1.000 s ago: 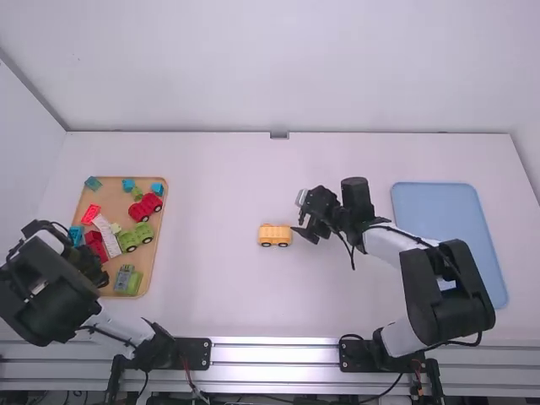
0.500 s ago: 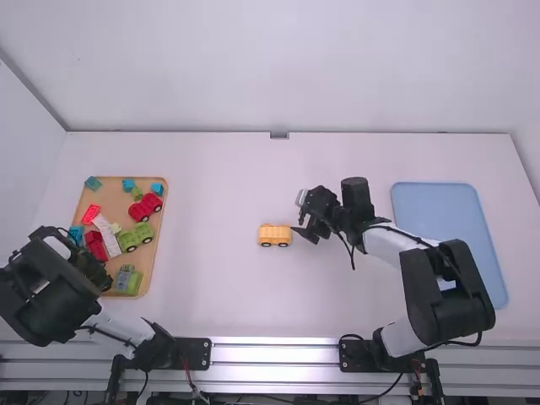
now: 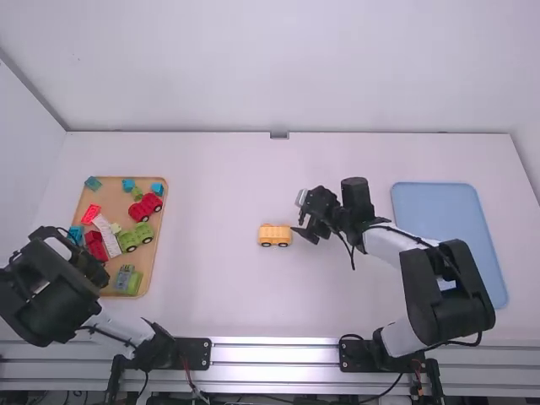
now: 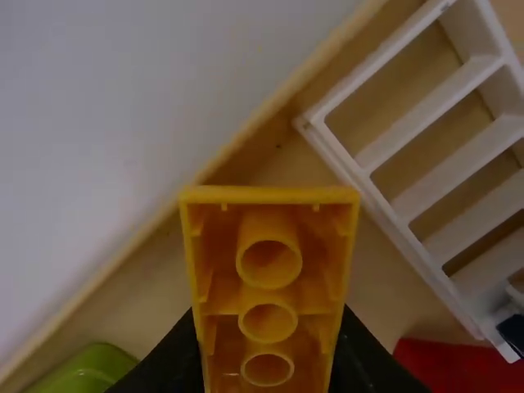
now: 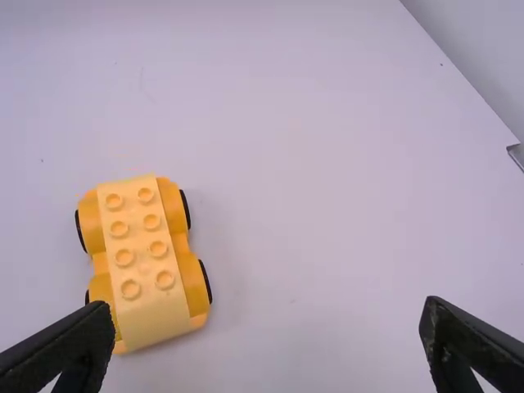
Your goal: Assemble lego blocks to make yellow taxi
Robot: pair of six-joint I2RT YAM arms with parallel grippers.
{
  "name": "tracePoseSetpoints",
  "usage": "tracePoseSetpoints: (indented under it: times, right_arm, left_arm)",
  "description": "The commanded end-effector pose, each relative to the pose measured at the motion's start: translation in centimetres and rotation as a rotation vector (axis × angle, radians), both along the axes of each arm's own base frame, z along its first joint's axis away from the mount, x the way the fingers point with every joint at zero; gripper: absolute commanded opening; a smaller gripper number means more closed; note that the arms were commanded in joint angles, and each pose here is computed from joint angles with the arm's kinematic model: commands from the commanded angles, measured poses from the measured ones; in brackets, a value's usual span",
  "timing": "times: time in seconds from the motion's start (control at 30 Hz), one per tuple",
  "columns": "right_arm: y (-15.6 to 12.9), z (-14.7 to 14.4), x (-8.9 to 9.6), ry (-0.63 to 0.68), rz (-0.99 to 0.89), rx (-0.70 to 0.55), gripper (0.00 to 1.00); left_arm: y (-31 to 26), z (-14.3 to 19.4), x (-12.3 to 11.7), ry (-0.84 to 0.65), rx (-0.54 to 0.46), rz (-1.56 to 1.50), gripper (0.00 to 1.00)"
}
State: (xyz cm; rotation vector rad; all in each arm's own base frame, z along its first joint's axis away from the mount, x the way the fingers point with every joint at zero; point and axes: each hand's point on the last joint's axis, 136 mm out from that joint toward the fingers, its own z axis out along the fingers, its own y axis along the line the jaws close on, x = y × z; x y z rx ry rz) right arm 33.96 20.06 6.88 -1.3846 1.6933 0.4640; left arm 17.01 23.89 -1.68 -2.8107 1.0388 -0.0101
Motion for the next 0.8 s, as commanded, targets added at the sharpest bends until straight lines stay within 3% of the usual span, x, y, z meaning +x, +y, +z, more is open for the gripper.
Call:
tracePoseSetpoints:
  times: [0.0, 0.13, 0.3, 0.47, 0.7, 0.77]
  right_arm:
    - [0.1, 0.5, -0.2, -0.009, 0.008, 0.009, 0.98]
    - [0.1, 0.6, -0.1, -0.008, 0.003, 0.014, 0.98]
    - [0.2, 0.8, 0.0, 0.012, -0.018, 0.032, 0.98]
    - [1.0, 3.1, 1.3, 0.102, -0.103, 0.163, 0.98]
    - [3.1, 8.0, 1.8, 0.264, -0.098, 0.4, 0.98]
    - [4.1, 10.1, 1.2, 0.312, -0.019, 0.475, 0.98]
  left_arm:
    - [-0.6, -0.6, -0.7, 0.012, -0.022, -0.005, 0.26]
    - [0.2, 0.5, 1.3, -0.059, -0.001, -0.157, 0.24]
    - [1.4, 4.2, 4.0, -0.149, 0.068, -0.342, 0.15]
    - [0.7, 9.6, 7.4, -0.298, 0.188, -0.582, 0.15]
    - [-4.8, 18.7, 12.9, -0.542, 0.466, -1.063, 0.16]
    - [-9.8, 22.1, 15.3, -0.688, 0.568, -1.349, 0.17]
